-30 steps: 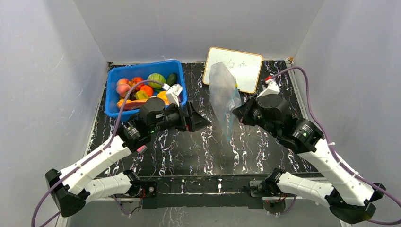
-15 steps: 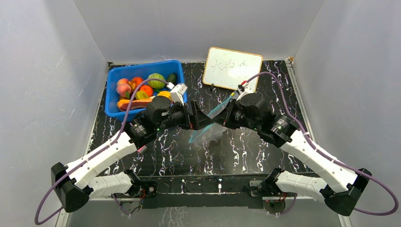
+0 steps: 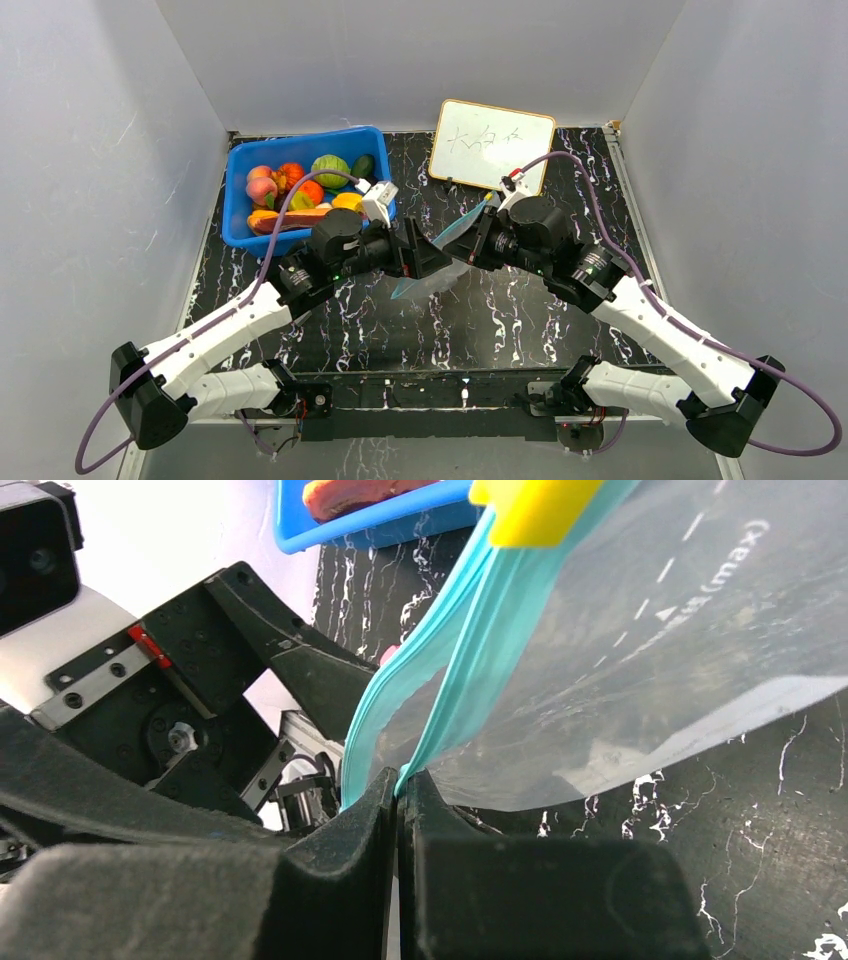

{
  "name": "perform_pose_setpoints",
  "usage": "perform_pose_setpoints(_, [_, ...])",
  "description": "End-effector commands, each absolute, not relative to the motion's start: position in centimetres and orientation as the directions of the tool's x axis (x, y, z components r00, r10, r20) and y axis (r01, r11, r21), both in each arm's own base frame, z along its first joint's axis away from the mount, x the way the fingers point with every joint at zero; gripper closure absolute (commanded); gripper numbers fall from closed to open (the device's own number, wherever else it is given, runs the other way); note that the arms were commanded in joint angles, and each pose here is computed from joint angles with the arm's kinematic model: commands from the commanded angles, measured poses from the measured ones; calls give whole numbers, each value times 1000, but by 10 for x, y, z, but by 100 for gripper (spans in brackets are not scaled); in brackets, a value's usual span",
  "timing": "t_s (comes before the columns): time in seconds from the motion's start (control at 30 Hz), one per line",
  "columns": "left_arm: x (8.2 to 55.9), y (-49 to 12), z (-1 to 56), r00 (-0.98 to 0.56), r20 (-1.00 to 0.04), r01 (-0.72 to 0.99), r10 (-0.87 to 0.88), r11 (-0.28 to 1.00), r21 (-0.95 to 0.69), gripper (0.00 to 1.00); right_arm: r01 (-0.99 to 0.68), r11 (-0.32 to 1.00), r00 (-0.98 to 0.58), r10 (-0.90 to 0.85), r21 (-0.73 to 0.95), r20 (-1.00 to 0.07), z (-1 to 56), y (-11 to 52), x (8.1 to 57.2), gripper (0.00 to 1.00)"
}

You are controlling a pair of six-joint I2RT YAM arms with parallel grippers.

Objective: Place the food in the zip-top bag and seal the zipper
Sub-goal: Open the zipper of the food storage bag.

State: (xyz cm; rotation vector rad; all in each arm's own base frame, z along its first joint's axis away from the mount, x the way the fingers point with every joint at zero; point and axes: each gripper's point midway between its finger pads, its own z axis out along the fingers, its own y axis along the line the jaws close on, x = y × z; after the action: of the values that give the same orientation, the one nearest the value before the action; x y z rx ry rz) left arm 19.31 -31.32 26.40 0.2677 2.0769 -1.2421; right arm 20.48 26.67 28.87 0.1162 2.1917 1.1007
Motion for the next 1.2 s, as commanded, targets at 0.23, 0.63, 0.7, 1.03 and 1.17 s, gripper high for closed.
perform_pose_setpoints(0.23, [212, -298, 265, -653, -738, 509, -174, 621, -596, 43, -299, 677, -709, 314, 672, -632, 306, 252, 202, 100])
perform_pose_setpoints(0.63, [210, -298, 252, -624, -767, 554, -147, 609, -568, 72, -341, 718, -724, 211, 606, -657, 288, 256, 203, 100])
perform_pose_setpoints(0.7, [210, -299, 245, -608, -783, 577, -129, 606, -547, 57, -393, 678, -741, 167, 622, -650, 290, 266, 196, 100])
perform_pose_setpoints(1.03, [213, -285, 269, -586, -761, 512, -278, 601, -614, 100, -171, 829, -651, 310, 532, -693, 304, 222, 228, 100])
perform_pose_setpoints(1.17, [216, -288, 280, -607, -726, 476, -323, 584, -658, 100, -160, 779, -652, 378, 607, -657, 307, 231, 228, 92])
